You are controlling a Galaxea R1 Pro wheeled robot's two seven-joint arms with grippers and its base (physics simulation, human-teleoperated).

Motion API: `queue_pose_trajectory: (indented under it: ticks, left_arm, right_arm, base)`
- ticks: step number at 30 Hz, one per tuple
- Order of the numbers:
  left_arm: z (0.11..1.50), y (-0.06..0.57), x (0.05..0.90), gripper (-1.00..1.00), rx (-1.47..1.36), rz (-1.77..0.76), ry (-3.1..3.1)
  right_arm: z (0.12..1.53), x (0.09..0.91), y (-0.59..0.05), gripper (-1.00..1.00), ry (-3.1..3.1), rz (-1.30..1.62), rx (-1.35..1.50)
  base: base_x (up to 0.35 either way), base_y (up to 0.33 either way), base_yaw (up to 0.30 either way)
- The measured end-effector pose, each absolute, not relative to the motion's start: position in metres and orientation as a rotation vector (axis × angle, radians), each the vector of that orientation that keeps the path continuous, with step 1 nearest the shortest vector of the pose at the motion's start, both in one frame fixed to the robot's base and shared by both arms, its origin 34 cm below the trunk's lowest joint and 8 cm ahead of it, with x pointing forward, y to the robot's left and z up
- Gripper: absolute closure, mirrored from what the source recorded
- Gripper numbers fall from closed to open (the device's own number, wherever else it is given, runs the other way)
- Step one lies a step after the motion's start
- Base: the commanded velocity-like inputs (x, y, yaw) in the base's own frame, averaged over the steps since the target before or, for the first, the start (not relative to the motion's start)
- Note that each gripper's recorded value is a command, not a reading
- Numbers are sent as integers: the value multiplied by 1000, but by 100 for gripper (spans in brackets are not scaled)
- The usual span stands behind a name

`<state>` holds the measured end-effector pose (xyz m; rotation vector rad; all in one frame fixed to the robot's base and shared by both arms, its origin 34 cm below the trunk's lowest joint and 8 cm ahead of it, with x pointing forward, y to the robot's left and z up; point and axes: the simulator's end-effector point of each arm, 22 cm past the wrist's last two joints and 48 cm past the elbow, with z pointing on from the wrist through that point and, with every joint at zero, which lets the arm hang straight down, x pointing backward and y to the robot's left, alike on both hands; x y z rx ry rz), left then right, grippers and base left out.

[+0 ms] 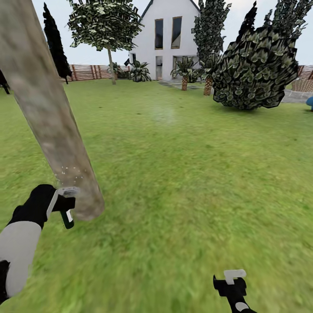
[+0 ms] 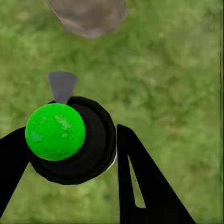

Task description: In the garden, pick up the pesticide atomizer on the floor and spray pesticide onto both trees until each tree trunk is fully covered.

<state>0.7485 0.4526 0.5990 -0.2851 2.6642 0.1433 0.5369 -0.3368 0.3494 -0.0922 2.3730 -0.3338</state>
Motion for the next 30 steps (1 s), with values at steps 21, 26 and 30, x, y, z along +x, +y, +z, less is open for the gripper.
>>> queue_pose_trajectory:
  ticks: [21,26,30]
  left_arm:
    - [560,477,703,100,-304,211,2739]
    - [550,476,705,100,-275,210,2704]
    - [539,450,705,100,-250,172,2717]
  right_arm:
    - [349,537,-337,-100,2373,-333,-94]
    - [349,537,-337,-100,2374,-332,-94]
    - [349,537,-336,-100,2374,-332,-93]
  base:
    - [144,-6,82]
    - [30,5,0]
    - [1,0,109]
